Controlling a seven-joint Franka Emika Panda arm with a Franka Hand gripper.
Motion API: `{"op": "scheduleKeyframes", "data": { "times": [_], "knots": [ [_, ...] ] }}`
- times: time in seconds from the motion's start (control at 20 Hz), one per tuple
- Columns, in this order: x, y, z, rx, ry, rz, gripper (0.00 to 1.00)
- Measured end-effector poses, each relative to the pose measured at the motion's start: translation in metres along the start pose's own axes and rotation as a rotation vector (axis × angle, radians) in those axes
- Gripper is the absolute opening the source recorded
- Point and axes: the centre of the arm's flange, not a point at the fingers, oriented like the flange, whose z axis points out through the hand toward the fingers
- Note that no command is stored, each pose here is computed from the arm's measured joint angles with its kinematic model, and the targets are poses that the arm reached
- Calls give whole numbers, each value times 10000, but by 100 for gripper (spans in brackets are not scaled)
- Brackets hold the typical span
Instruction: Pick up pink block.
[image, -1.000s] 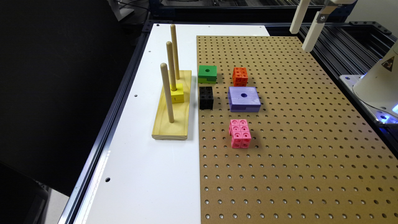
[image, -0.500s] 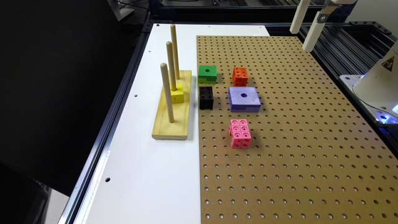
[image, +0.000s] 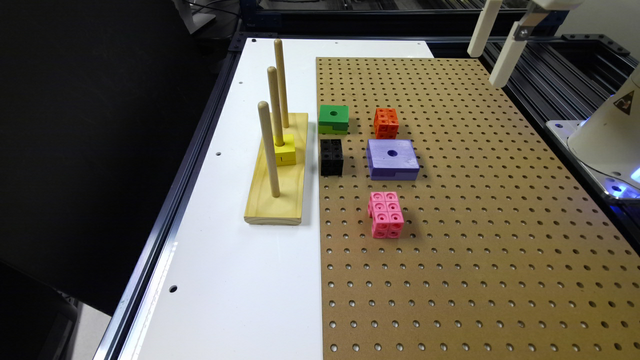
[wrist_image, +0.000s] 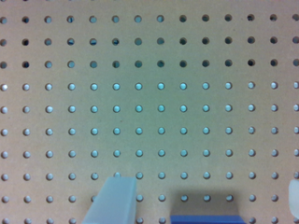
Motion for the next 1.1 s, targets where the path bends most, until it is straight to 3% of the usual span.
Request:
{"op": "scheduleKeyframes", "data": {
  "times": [0.4, 0.6, 0.75, 0.9, 1.1],
  "knots": [
    [-37, -56, -20, 43, 49, -52, 100],
    [-48, -115, -64, 175, 119, -77, 100],
    [-80, -207, -73, 302, 239, -80, 100],
    [-87, -327, -56, 390, 312, -80, 100],
    [-47, -520, -36, 387, 332, -84, 100]
  ]
}}
